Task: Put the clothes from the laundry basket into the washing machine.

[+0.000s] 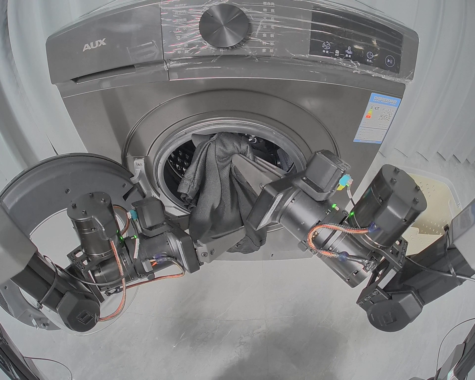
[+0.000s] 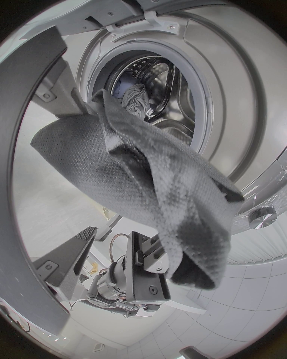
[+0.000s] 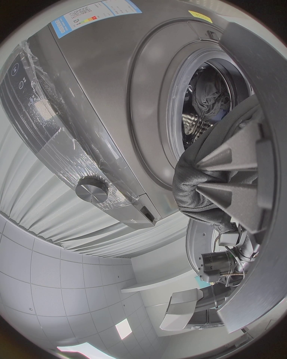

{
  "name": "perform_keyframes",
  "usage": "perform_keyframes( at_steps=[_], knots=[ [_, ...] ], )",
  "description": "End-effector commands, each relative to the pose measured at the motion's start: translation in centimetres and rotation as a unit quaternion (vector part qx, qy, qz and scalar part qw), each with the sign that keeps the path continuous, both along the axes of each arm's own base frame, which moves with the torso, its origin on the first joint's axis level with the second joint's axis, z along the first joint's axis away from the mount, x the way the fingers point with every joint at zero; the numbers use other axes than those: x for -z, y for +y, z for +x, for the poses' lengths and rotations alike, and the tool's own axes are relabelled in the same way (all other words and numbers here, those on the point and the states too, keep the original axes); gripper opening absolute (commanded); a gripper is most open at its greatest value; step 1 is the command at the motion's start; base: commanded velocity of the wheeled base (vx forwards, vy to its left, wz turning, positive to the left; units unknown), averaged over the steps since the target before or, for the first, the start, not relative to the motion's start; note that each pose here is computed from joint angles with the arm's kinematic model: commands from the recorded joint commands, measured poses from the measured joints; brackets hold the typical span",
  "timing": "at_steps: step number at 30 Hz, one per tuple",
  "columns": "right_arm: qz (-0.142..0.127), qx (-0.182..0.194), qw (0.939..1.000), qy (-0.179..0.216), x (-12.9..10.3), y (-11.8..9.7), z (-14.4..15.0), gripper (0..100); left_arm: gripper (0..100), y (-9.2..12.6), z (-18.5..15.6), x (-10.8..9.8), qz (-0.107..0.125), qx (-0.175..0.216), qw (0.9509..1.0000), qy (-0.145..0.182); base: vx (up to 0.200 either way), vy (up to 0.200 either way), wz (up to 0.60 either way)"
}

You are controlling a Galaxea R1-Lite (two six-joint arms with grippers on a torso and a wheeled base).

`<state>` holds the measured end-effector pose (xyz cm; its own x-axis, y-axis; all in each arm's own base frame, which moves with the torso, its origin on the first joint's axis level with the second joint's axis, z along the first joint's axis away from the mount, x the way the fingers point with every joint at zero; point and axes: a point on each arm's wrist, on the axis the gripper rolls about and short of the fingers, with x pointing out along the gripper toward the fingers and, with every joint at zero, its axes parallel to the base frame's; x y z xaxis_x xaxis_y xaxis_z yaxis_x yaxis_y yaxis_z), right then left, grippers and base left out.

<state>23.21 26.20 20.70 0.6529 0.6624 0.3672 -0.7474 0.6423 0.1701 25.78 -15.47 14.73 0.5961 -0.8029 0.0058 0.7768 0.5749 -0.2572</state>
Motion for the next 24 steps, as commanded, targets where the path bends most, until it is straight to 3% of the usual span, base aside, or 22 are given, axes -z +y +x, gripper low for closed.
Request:
perform_keyframes(
  at_steps=[1,15,16,24],
  knots=[
    [0.000,-0.001,1.0000,0.001,0.1,0.1,0.0,0,100,-0.5,-0.3,0.0,-0.001,0.010,0.9999,-0.001,0.000,0.000,0.00],
    [0.000,-0.001,1.0000,0.001,0.1,0.1,0.0,0,100,-1.6,0.4,0.8,-0.013,-0.019,0.9994,-0.024,0.000,0.000,0.00],
    [0.000,0.000,1.0000,0.001,0.1,0.1,0.0,0,0,-1.5,0.4,0.8,-0.013,-0.023,0.9994,-0.024,0.000,0.000,0.00],
    [-0.003,0.002,1.0000,0.005,0.4,0.1,0.2,0,0,-1.4,-1.6,0.4,-0.021,-0.014,0.9990,-0.037,0.000,0.000,0.00]
  ],
)
